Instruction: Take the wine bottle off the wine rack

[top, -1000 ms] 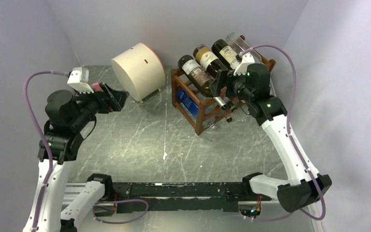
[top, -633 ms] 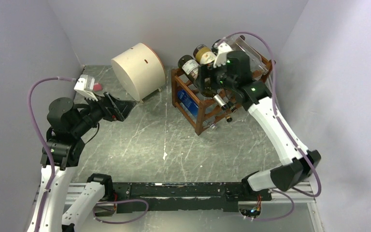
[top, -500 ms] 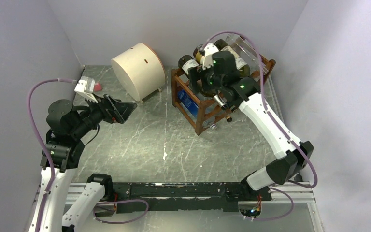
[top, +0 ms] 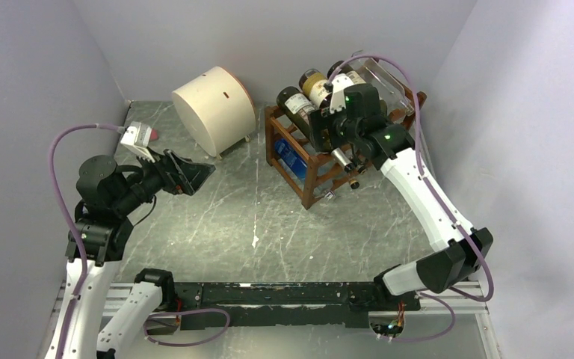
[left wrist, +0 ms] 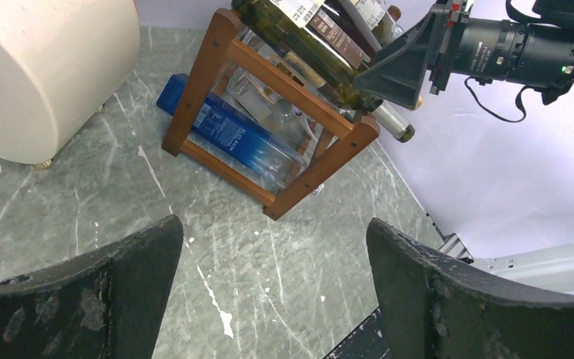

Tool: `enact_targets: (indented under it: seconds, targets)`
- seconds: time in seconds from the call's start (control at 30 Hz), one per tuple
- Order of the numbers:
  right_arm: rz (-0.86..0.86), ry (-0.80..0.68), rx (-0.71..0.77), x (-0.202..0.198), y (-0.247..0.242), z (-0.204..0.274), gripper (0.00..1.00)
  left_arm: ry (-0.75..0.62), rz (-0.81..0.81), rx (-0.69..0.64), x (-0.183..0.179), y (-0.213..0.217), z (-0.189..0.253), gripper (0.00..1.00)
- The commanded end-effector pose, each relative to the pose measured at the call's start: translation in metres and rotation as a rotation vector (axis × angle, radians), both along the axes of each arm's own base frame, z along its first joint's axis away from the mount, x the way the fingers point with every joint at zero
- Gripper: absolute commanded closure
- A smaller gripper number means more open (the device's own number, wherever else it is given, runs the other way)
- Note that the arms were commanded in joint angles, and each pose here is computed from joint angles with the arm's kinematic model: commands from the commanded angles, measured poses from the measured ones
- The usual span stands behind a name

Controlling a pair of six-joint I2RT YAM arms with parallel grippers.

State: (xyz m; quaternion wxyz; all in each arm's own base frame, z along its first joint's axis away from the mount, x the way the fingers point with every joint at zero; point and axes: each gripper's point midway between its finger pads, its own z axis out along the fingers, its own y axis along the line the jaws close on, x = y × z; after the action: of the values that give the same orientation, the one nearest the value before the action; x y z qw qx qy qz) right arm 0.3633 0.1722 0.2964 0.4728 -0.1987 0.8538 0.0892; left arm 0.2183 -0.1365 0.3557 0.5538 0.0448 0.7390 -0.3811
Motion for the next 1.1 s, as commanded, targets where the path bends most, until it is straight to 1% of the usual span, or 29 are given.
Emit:
enact_targets:
  seconds: [0.0, 0.2, 0.37, 0.57, 0.73, 0.87, 0.97, 1.07]
  targets:
    - [0.065, -0.026, -0.009, 0.009, 0.012, 0.008, 0.0, -0.032, -0.024, -0.022, -0.005, -0.002, 0.014, 0.04]
    - [0.145, -0.02, -0.025, 0.016, 0.027, 0.004, 0.0, -0.031, -0.015, -0.02, -0.006, -0.001, 0.012, 0.04]
    - [0.147, 0.031, -0.101, 0.021, 0.028, -0.016, 0.02, -0.022, -0.018, -0.01, -0.004, -0.001, 0.011, 0.04]
    - [0.151, 0.029, -0.105, 0.028, 0.032, -0.022, 0.02, 0.007, 0.008, -0.003, 0.002, 0.002, 0.006, 0.04]
    - [0.144, 0.044, -0.141, 0.035, 0.03, -0.029, 0.0, 0.017, 0.013, -0.001, 0.003, 0.002, 0.002, 0.04]
    - [0.131, 0.042, -0.138, 0.038, 0.03, -0.026, 0.04, 0.026, 0.031, 0.002, 0.006, 0.005, -0.001, 0.04]
    - [0.12, 0.025, -0.122, 0.039, 0.031, -0.021, 0.05, 0.032, 0.032, 0.01, 0.007, 0.005, -0.003, 0.04]
    - [0.126, 0.029, -0.127, 0.039, 0.031, -0.025, 0.04, 0.031, 0.039, 0.016, 0.007, 0.006, -0.004, 0.04]
